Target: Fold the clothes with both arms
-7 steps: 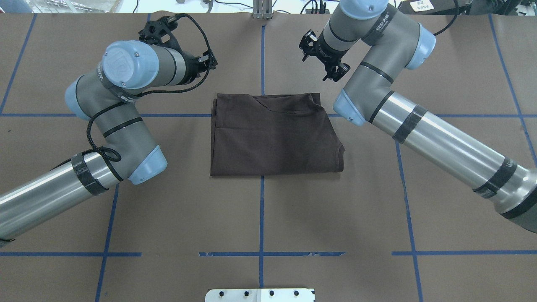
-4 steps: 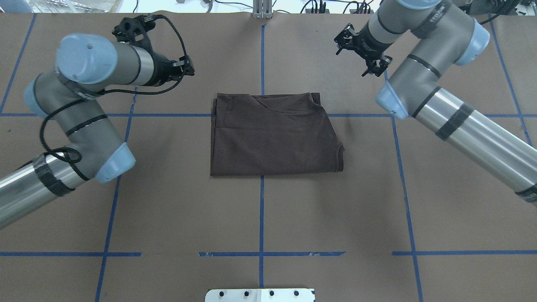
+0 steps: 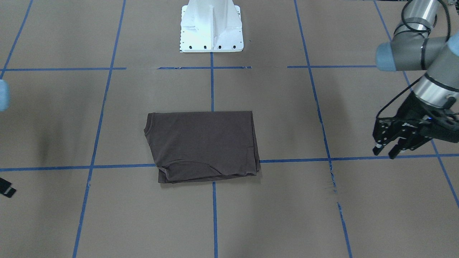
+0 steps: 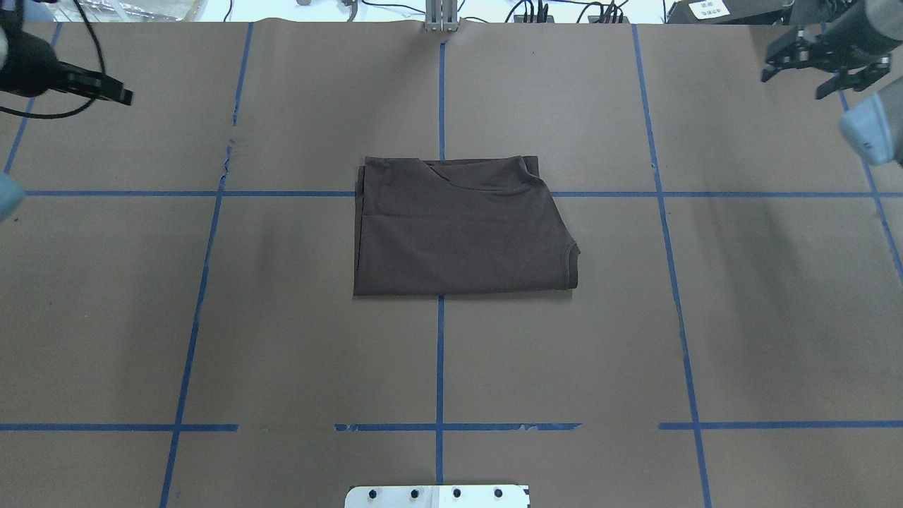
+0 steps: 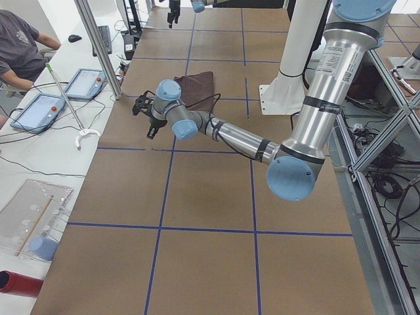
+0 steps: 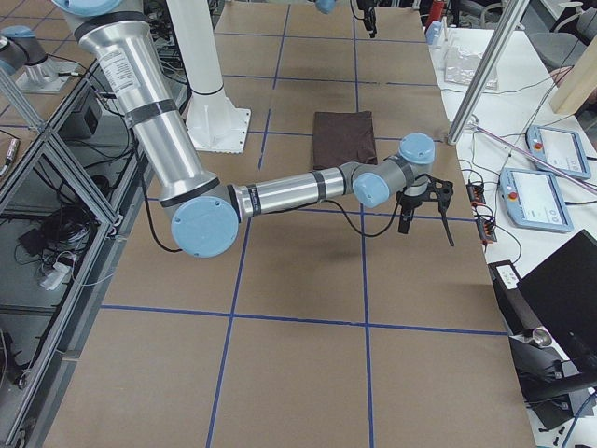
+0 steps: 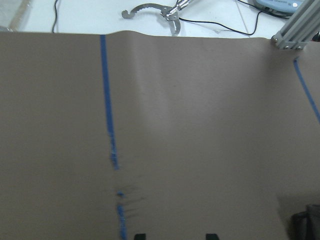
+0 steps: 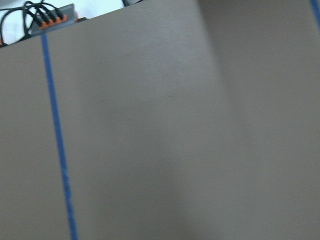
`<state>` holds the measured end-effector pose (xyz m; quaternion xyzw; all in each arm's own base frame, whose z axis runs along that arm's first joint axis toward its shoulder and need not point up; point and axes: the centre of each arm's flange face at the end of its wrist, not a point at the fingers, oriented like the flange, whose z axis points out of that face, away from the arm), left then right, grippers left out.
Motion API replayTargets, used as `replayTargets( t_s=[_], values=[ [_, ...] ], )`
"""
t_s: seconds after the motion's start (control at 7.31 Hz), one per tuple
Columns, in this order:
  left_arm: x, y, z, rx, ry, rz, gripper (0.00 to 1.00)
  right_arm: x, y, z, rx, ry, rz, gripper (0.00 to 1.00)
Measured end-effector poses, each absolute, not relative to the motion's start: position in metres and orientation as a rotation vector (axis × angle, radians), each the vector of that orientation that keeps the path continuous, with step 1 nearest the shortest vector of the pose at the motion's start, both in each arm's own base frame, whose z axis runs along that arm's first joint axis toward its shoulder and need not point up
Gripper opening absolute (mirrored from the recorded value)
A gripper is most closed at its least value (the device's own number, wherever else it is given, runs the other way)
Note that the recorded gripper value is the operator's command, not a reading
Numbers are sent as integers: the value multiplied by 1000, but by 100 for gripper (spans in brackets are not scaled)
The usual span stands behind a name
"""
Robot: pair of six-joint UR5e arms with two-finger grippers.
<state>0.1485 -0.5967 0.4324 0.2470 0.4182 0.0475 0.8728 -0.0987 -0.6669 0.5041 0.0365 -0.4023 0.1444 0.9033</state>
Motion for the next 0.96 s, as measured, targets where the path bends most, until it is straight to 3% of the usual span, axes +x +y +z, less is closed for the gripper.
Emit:
replayTargets(
  t_s=[0.14,0.27,0.41,0.96],
  values=[
    [86,-593,461,510,853,166,53,-34,-657,535,84,-803,208,100],
    [32,-587,482,500,846,220,65,17,-639,562,88,-779,130,100],
    [-7,-583,499,481,827,251,99,53,-619,587,90,-766,72,100],
    [-48,-564,549,349,758,257,100,80,-568,626,86,-805,-11,100]
  ],
)
